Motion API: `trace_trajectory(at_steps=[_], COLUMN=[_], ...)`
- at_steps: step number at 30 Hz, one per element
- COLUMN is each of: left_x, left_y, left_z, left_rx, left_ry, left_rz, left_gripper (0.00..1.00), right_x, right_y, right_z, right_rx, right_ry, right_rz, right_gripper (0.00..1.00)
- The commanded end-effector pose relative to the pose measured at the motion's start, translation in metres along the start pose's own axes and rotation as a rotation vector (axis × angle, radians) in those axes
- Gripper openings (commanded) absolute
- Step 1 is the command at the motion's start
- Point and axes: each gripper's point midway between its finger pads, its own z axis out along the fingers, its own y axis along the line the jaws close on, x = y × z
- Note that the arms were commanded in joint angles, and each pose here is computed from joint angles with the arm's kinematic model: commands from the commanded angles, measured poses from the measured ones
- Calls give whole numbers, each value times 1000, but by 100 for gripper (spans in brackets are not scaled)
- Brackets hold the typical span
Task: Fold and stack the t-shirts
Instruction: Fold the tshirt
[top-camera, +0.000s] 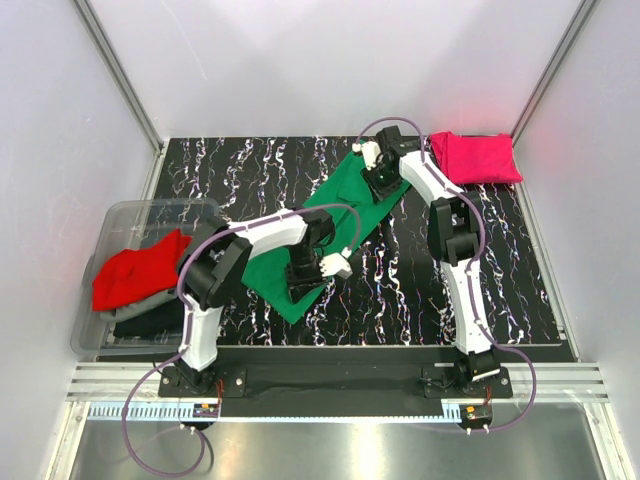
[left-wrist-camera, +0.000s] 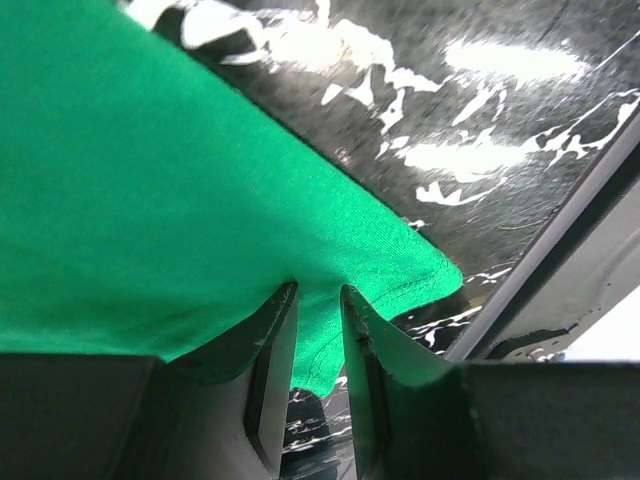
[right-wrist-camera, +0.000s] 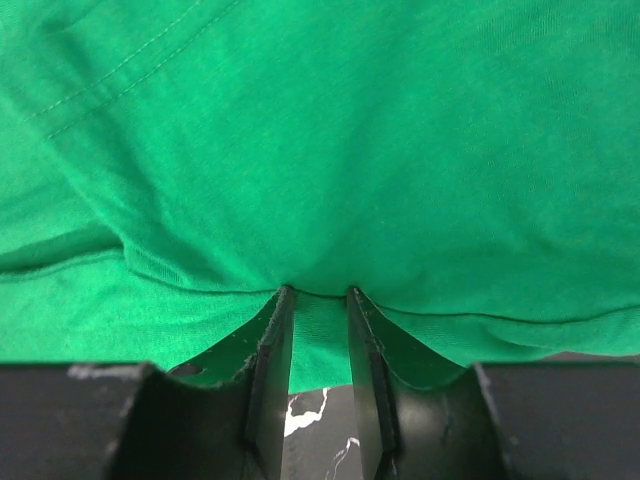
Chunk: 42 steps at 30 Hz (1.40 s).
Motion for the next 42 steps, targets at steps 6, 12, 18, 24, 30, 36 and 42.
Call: trace_trajectory(at_steps=[6, 12, 18, 24, 30, 36, 42], left_x=[-41, -82, -118, -117, -110, -103, -98], left_y=[-14, -16, -23, -33, -39, -33, -26], left_z=[29, 36, 29, -25, -47, -11, 22], left_rx=[70, 62, 29, -48, -101, -45, -20], left_ry=[-10, -34, -69, -108, -133, -90, -76], left_rz=[65, 112, 164, 177, 196, 175, 147], left_gripper=[30, 31, 31, 31, 32, 31, 30], right_x=[-9, -34, -69, -94, -98, -73, -55], right_y=[-15, -27, -23, -18, -17, -16, -29], right_z=[26, 41, 22, -51, -91, -57, -28], right_rx=[35, 78, 107, 133, 122, 86, 67], right_ry=[-4, -59, -151, -227, -273, -192, -151], right_rz=[-58, -100, -124, -125, -74, -42, 1], right_gripper=[35, 36, 37, 39, 40, 40, 38])
